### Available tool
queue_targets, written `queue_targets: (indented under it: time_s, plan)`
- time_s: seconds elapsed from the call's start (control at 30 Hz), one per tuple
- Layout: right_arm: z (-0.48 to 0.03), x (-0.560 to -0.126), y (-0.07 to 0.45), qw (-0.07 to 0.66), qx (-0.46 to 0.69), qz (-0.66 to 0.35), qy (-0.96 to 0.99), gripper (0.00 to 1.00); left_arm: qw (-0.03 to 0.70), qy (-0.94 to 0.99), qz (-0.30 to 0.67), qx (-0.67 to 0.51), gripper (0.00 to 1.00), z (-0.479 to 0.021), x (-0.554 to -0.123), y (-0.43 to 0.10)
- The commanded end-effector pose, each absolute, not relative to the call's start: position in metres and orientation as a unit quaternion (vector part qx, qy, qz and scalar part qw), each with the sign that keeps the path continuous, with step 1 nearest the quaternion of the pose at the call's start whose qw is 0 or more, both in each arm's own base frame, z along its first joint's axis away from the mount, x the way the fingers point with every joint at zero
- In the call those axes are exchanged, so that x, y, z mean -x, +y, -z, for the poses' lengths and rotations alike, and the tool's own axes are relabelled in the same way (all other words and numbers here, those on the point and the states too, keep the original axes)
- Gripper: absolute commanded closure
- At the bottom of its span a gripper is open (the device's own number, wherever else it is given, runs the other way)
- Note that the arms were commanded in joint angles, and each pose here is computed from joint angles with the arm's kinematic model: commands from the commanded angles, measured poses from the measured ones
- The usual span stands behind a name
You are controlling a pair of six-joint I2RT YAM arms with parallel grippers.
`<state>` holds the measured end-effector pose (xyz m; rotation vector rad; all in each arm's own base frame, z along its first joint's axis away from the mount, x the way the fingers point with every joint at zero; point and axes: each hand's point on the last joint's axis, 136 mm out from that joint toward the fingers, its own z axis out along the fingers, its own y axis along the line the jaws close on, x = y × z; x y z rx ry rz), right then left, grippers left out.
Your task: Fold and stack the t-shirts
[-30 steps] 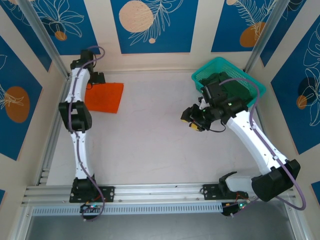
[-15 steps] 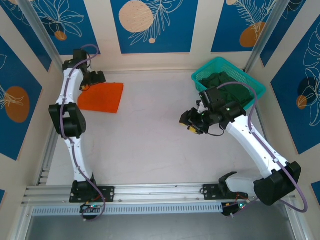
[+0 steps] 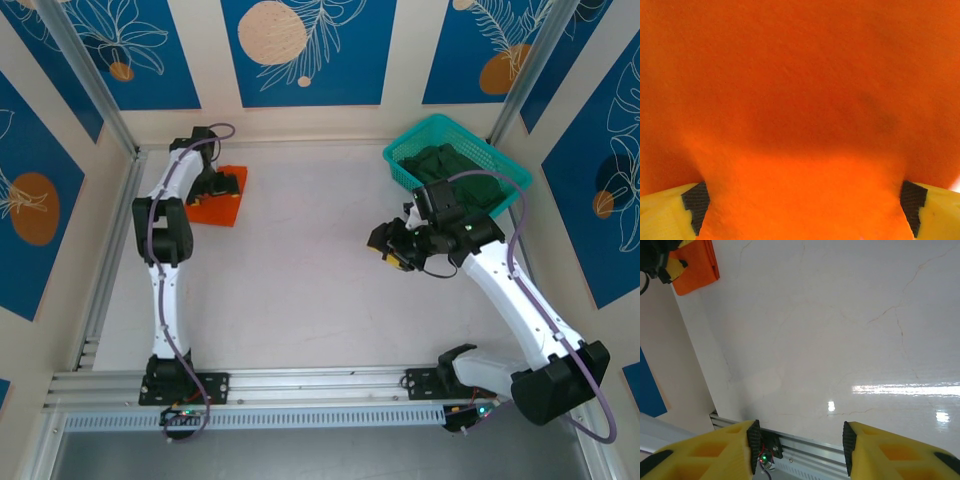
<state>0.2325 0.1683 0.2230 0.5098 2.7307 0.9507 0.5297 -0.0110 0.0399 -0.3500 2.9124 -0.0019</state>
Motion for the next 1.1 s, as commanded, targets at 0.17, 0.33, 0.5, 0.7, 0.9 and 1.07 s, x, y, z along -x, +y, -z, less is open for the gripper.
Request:
queue_targets:
  time_s: [0.17, 0.33, 0.5, 0.7, 0.9, 1.07]
  plan:
    - [-0.226, -0.219, 0.159, 0.101, -0.175, -0.327, 0.923, 0.50, 0.079, 0.981, -0.052, 0.169, 0.00, -0.017, -0.532, 0.034]
    - [-0.225, -0.217, 0.157, 0.100, -0.182, -0.328, 0.922, 0.50, 0.089, 0.979, -0.043, 0.179, 0.01, -0.014, -0.542, 0.043]
    - [-0.223, -0.216, 0.157, 0.096, -0.184, -0.328, 0.922, 0.50, 0.095, 0.972, -0.023, 0.212, 0.00, -0.011, -0.548, 0.055]
    - [-0.225, -0.222, 0.152, 0.119, -0.180, -0.313, 0.925, 0.49, 0.117, 0.973, 0.001, 0.199, 0.00, -0.040, -0.553, 0.047]
    - [-0.225, -0.242, 0.112, 0.215, -0.191, -0.220, 0.932, 0.37, 0.182, 0.965, 0.028, 0.185, 0.00, -0.125, -0.548, 0.027]
    - [-0.223, -0.253, 0.071, 0.294, -0.198, -0.129, 0.926, 0.06, 0.257, 0.950, 0.052, 0.172, 0.00, -0.199, -0.520, 0.002]
